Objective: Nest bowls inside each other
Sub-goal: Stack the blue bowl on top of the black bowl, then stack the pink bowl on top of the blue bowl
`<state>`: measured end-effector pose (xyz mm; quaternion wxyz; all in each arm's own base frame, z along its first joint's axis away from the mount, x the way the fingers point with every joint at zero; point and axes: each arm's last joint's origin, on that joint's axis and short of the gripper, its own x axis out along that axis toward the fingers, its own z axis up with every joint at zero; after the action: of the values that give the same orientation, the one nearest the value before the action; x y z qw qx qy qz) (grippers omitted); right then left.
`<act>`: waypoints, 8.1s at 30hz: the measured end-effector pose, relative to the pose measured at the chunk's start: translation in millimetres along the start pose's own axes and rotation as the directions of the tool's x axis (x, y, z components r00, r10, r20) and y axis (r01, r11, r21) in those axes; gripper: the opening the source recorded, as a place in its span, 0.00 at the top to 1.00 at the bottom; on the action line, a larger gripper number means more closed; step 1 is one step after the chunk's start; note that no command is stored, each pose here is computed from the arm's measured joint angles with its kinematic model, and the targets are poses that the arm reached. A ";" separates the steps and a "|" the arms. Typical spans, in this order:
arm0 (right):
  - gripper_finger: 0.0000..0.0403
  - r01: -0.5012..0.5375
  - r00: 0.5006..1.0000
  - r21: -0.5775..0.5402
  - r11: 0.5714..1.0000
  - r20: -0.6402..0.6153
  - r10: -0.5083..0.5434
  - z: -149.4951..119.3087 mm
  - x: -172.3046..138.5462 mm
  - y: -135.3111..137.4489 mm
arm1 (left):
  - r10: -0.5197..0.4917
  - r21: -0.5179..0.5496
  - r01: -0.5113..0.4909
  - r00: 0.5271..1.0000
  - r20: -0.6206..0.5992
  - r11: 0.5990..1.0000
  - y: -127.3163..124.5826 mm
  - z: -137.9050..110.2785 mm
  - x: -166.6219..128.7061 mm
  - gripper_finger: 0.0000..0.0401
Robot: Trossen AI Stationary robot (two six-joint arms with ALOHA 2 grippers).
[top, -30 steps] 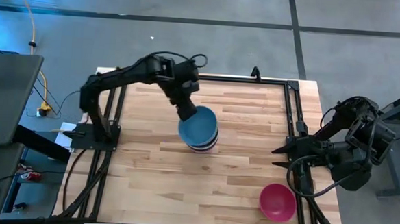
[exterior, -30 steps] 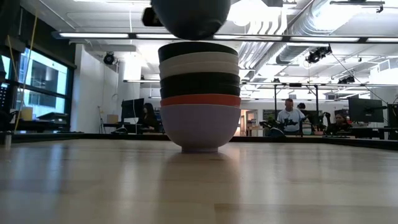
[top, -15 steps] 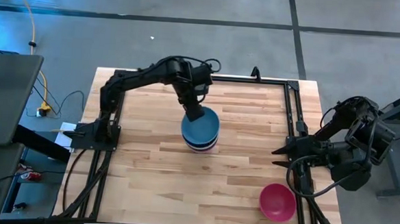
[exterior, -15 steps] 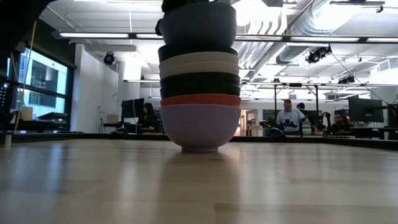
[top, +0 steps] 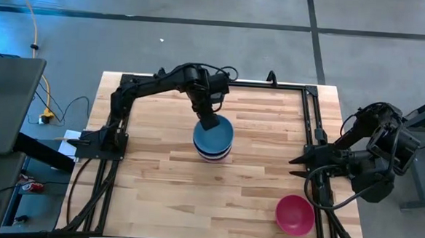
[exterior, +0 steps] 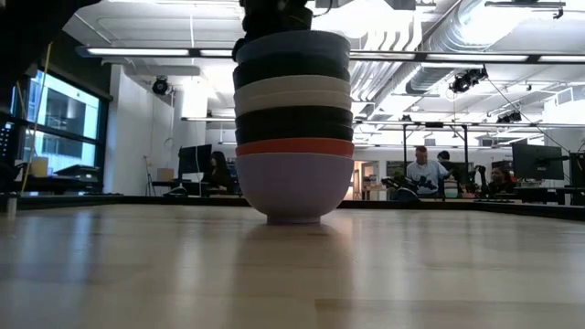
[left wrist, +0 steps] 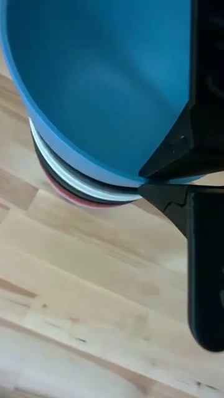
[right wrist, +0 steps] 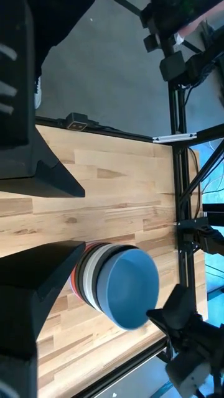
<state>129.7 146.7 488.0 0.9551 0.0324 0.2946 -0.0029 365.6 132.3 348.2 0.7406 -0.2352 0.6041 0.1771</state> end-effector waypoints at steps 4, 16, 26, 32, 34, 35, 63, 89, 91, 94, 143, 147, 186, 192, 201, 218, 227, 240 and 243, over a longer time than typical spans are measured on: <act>0.72 0.000 1.000 0.000 1.000 0.000 0.000 0.0 -0.1 -0.1 | 0.002 0.008 -0.002 1.000 -0.024 1.000 -0.5 3.9 9.7 1.00; 0.72 0.004 1.000 0.002 1.000 -0.005 -0.004 -0.6 -0.1 -0.6 | -0.020 0.021 0.021 0.999 -0.041 1.000 -1.0 5.7 14.4 1.00; 0.72 0.005 1.000 0.001 1.000 -0.006 -0.005 -0.7 -0.1 -0.7 | -0.063 0.033 0.065 0.997 -0.052 0.997 -2.6 5.3 14.4 1.00; 0.72 0.005 1.000 0.000 1.000 -0.006 -0.005 -0.7 -0.1 -0.7 | -0.076 0.048 0.079 0.995 -0.057 0.996 -7.6 4.0 14.7 0.89; 0.72 0.005 1.000 0.000 1.000 -0.006 -0.005 -0.7 -0.1 -0.7 | -0.070 0.042 0.072 0.996 -0.055 0.996 -7.4 4.0 14.8 0.83; 0.72 0.005 1.000 0.000 1.000 -0.006 -0.005 -0.7 0.0 -0.7 | -0.068 0.041 0.071 0.996 -0.055 0.997 -7.3 4.1 14.8 0.81; 0.72 0.335 0.825 0.440 0.833 -0.564 -0.034 -84.2 63.7 17.3 | -0.162 0.249 0.055 0.887 0.433 0.967 15.3 -100.8 -154.8 0.67; 0.72 0.675 0.363 0.329 0.660 -0.927 0.091 -207.2 132.1 21.9 | -0.323 0.352 0.082 0.629 0.707 0.932 14.3 -188.2 -232.4 0.67; 0.72 0.668 0.364 0.337 0.664 -0.926 0.103 -211.9 135.5 22.0 | -0.325 0.355 0.084 0.633 0.702 0.931 13.2 -186.7 -231.2 0.67; 0.72 0.660 0.371 0.350 0.665 -0.921 0.117 -218.5 140.3 21.9 | -0.329 0.360 0.085 0.634 0.700 0.929 12.2 -186.3 -230.9 0.67; 0.86 0.704 0.397 0.431 0.564 -0.898 0.190 -252.5 162.5 17.7 | -0.376 0.374 0.145 0.633 0.677 0.916 10.8 -186.6 -230.8 0.67; 0.83 0.708 0.400 0.438 0.554 -0.895 0.196 -254.8 164.0 17.4 | -0.377 0.368 0.152 0.633 0.676 0.917 10.8 -186.6 -230.8 0.67; 0.83 0.690 0.406 0.452 0.565 -0.888 0.215 -245.5 160.9 22.1 | -0.376 0.379 0.139 0.633 0.677 0.915 10.8 -186.6 -230.8 0.67; 0.98 0.693 0.408 0.447 0.565 -0.890 0.203 -245.7 160.6 21.2 | -0.376 0.375 0.144 0.633 0.676 0.916 10.8 -186.6 -230.8 0.67; 1.00 0.701 0.453 0.501 0.508 -0.863 0.225 -242.6 163.8 23.6 | -0.376 0.379 0.139 0.635 0.675 0.915 10.8 -186.8 -230.6 0.67; 1.00 0.503 0.723 0.751 0.428 -0.637 0.269 -164.5 159.4 12.6 | -0.350 0.442 0.001 0.615 0.707 0.897 24.5 -228.8 -245.3 0.67; 1.00 0.412 0.845 0.763 0.499 -0.525 0.105 -122.3 158.5 -11.5 | -0.361 0.435 -0.089 0.426 0.830 0.896 40.5 -280.9 -273.7 0.67; 1.00 0.280 0.928 0.734 0.618 -0.371 0.021 -77.7 155.7 -33.8 | -0.303 0.371 -0.150 0.349 0.887 0.916 50.5 -299.9 -257.0 0.67; 1.00 0.281 0.928 0.743 0.608 -0.372 0.025 -70.8 152.9 -38.3 | -0.243 0.316 -0.162 0.358 0.902 0.935 55.0 -303.8 -240.0 0.67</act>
<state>215.3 115.1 341.2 0.7739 0.4246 0.4274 -0.1951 39.1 12.2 527.1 0.9841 0.0281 0.0925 0.1491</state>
